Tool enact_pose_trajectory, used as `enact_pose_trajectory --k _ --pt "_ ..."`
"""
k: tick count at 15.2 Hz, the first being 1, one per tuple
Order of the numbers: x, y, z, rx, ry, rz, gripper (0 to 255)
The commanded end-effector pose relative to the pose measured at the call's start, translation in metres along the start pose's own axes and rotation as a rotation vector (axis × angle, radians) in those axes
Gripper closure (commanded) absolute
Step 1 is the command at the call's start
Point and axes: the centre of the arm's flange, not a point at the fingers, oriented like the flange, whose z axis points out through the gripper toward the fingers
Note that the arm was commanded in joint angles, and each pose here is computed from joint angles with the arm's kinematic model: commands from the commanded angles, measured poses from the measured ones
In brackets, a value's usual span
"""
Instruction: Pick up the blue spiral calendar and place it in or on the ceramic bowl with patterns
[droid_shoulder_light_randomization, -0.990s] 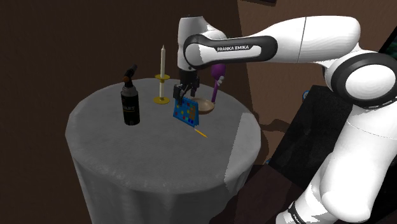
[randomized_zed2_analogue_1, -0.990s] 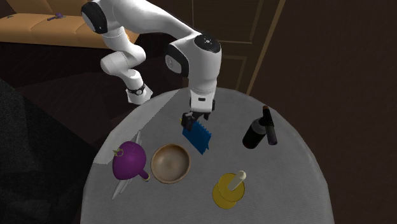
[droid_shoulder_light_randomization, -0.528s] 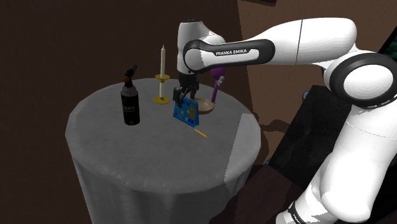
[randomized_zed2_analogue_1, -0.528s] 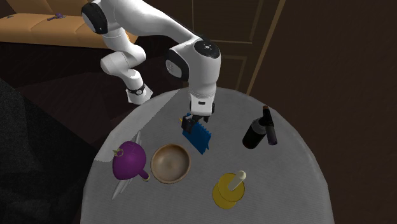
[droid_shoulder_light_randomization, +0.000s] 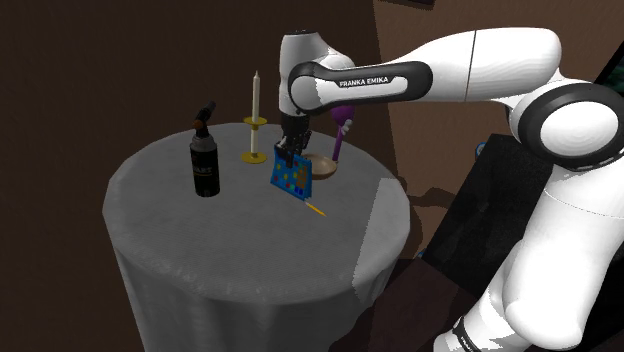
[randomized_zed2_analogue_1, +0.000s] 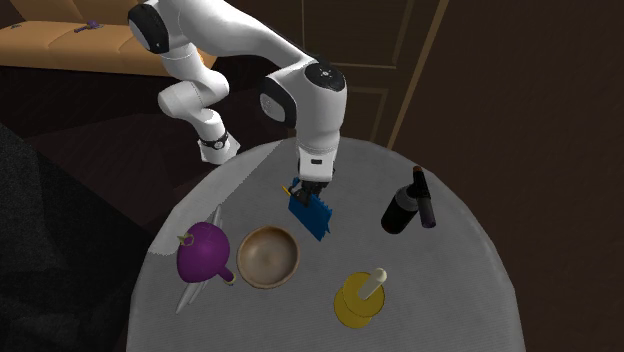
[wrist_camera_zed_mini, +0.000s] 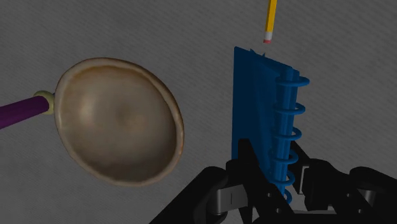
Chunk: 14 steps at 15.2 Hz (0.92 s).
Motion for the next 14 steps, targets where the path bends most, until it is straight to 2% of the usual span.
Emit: enact_pose_trajectory --k 1,4,14 --pt "0.0 -0.001 0.001 0.001 -0.001 -0.002 255" --pt "0.0 -0.001 0.001 0.001 -0.001 -0.002 255" --pt "0.002 0.006 -0.051 0.001 -0.001 -0.002 255"
